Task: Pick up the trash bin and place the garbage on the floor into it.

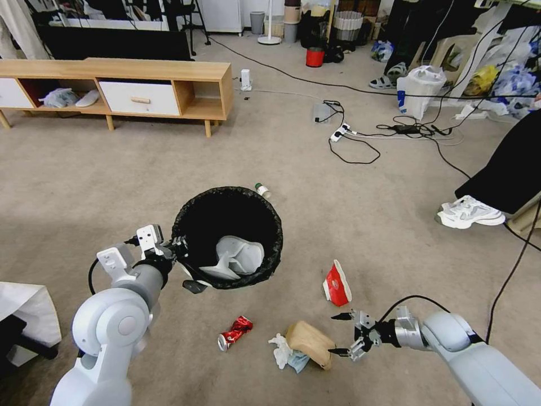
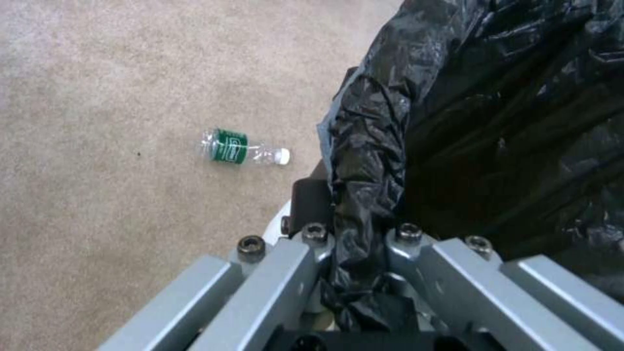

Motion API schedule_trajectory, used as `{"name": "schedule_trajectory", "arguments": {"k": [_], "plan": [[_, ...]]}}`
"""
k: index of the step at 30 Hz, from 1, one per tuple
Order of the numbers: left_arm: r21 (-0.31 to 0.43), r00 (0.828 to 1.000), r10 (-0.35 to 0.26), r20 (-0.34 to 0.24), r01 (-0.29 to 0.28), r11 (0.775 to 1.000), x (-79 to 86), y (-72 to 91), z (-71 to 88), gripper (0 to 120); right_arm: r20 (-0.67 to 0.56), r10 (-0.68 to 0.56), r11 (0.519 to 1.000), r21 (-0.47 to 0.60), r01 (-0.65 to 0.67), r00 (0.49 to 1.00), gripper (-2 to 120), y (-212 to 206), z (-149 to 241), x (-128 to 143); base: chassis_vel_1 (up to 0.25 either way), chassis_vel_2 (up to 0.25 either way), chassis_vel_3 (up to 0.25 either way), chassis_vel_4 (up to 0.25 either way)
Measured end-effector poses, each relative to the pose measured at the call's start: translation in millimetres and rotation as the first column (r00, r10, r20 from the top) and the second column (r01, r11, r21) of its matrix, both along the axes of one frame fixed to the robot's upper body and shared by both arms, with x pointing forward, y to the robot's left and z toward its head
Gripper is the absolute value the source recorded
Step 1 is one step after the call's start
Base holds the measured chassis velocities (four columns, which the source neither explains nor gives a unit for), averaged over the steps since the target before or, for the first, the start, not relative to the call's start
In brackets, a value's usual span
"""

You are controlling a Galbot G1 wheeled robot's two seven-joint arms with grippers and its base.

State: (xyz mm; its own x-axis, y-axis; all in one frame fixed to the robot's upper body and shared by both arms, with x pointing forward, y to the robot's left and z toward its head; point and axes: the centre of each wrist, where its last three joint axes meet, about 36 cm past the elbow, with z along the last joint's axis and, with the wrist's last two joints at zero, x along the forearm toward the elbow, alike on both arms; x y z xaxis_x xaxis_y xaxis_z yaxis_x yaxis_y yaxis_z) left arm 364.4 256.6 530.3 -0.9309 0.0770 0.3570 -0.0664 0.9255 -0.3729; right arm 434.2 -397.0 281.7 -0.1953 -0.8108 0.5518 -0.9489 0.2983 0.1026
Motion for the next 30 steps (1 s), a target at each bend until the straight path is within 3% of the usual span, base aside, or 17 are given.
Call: {"name": "schedule_trajectory", "arguments": {"k": [30], "plan": [[0.004, 1.000, -0.003, -0.007, 0.003, 1.000, 5.8, 5.5, -3.8, 3, -0.037, -0.005, 1.000, 0.001, 0.005, 0.999, 100, 31.2, -56.1, 15.4, 0.000, 0.000, 0.000, 0.000]]}}
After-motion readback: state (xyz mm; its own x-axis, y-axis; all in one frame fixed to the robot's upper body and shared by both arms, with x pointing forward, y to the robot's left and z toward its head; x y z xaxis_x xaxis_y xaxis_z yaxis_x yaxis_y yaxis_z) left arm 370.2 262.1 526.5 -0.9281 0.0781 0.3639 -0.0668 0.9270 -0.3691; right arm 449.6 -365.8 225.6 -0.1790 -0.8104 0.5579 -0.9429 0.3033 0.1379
